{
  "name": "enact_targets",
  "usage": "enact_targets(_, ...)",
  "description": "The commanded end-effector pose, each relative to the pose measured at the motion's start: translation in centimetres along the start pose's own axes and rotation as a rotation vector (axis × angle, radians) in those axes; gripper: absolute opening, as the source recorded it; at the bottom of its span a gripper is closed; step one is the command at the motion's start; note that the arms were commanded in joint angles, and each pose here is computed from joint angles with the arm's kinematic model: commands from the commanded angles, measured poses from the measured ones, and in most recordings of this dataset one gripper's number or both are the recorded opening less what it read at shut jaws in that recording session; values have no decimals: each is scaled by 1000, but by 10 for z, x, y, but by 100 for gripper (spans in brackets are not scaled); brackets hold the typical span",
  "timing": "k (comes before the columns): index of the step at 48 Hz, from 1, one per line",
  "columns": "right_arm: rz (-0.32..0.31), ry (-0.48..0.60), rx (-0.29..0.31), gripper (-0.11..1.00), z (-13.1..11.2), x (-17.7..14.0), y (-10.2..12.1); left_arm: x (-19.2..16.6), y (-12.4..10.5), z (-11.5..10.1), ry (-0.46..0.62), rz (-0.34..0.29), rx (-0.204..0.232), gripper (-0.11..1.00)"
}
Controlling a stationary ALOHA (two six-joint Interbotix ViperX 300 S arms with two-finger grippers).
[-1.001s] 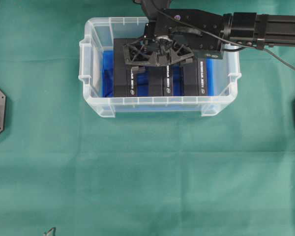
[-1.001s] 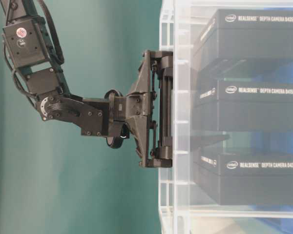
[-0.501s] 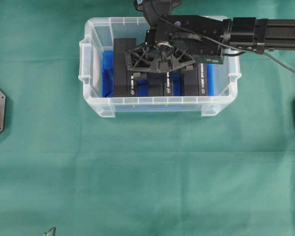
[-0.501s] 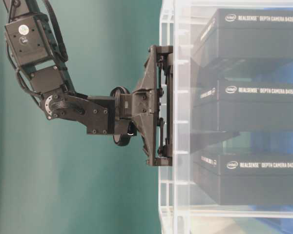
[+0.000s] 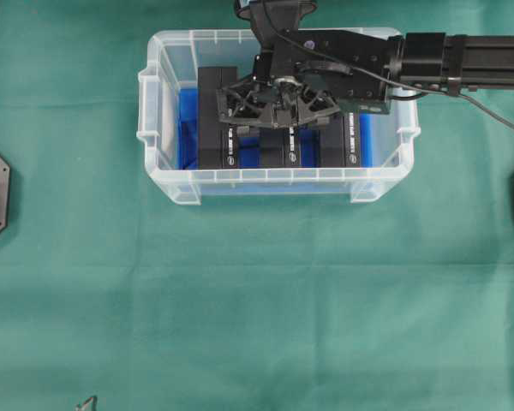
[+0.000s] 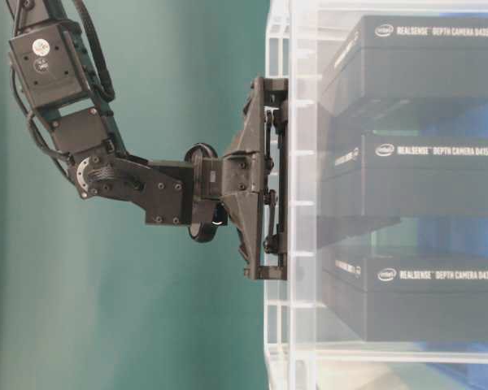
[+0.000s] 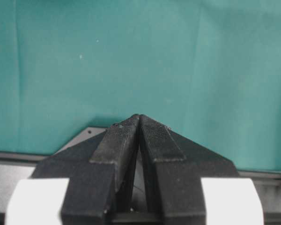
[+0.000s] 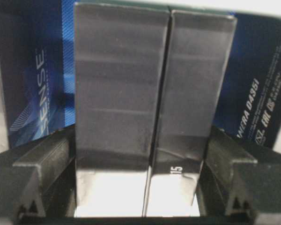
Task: Take the box out of the case with the right arm.
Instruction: 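Close the right gripper on the middle black box, then lift the middle box straight up out of the case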
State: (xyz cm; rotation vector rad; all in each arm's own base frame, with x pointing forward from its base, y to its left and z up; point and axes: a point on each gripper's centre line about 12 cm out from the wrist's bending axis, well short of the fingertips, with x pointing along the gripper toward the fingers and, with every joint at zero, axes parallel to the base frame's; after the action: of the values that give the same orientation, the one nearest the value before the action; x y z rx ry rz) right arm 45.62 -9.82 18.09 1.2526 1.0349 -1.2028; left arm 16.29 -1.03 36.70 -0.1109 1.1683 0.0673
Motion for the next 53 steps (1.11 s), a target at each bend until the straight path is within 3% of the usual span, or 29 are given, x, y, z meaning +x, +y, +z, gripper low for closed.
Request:
enact_targets(1,36,-8,5,65,3,-13,3,-6,0,4,-23,0,-3,0)
enact_targets(41,56,-44,25,65,11,-159,2,-7,0,4,-25,-1,-5,0)
enact_targets(53,57,-60,30,65,12,-188,0,-7,0,4,-25,-1,-5,0)
